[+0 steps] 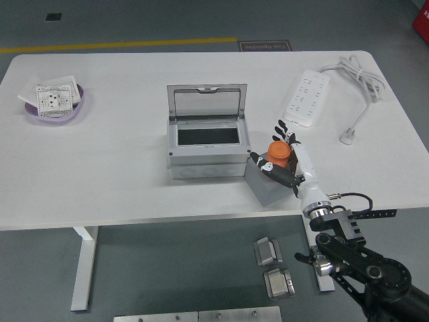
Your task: Pick up the cylinder from the cube,place it in the box,flap close box
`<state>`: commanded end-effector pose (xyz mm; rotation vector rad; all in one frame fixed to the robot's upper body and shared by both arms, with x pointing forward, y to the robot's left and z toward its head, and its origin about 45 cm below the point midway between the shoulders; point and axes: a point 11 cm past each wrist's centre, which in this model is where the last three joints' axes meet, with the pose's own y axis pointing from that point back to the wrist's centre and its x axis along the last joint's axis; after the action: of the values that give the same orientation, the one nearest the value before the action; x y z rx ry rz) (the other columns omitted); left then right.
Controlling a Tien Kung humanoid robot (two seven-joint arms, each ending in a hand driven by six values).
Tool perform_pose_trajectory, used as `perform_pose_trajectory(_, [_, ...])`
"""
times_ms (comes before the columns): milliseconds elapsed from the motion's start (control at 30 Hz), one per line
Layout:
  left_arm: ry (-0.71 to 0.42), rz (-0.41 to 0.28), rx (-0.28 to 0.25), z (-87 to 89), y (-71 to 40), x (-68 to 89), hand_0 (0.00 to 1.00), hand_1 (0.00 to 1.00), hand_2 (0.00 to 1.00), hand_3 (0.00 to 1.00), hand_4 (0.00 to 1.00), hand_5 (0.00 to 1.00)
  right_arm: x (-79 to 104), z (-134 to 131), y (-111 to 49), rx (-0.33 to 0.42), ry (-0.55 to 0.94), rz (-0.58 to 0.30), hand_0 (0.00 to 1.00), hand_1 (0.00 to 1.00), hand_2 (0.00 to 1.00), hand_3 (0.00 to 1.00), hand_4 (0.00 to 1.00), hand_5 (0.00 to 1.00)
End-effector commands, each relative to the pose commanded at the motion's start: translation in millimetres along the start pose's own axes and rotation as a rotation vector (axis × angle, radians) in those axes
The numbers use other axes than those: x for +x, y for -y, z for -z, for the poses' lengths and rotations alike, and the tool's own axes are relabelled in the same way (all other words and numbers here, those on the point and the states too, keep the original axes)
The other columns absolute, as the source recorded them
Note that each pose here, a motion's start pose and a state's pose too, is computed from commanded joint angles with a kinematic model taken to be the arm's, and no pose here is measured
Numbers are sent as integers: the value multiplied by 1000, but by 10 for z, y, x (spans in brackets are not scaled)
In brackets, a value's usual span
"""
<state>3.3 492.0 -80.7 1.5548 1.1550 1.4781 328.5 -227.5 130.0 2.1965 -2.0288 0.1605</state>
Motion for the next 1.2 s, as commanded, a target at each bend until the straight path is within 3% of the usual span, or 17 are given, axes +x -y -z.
perform_pose_trajectory(600, [-1, -1, -12, -14, 0, -16, 724, 715, 695, 822, 753, 464, 29, -21, 22, -17, 35, -18, 856, 864, 865, 953, 856, 207])
perform_pose_trajectory(633, [-1, -1, -12, -13, 1, -16, 724, 714, 695, 821, 752, 463, 24, -16, 22, -17, 35, -17, 826, 783, 755, 809, 612, 64])
perform_pose_trajectory(800, [-3, -1, -15, -18, 1, -20, 724, 714, 695, 821, 752, 463, 3, -13, 18, -21, 21, -12, 826, 783, 755, 809, 612, 64])
perform_pose_trajectory(833, [-3, -1, -16, -20, 1, -21, 722, 713, 694, 821, 750, 461, 0, -16, 17, -23, 16, -11, 774, 700, 646, 654, 308, 2])
perform_pose_trajectory(1000, [-4, -2, -19, -22, 1, -19, 722, 713, 694, 821, 750, 461, -17, -45, 5, -37, -12, -5, 774, 700, 646, 654, 308, 2])
perform_pose_trajectory(1033, [-4, -2, -19, -22, 1, -18, 722, 713, 693, 820, 750, 460, -21, -52, 2, -40, -16, -4, 762, 660, 574, 546, 247, 2])
perform_pose_trajectory(1200, [-7, -4, -26, -29, 1, -17, 722, 713, 693, 820, 750, 460, -49, -83, -11, -54, -34, 4, 762, 660, 574, 546, 247, 2])
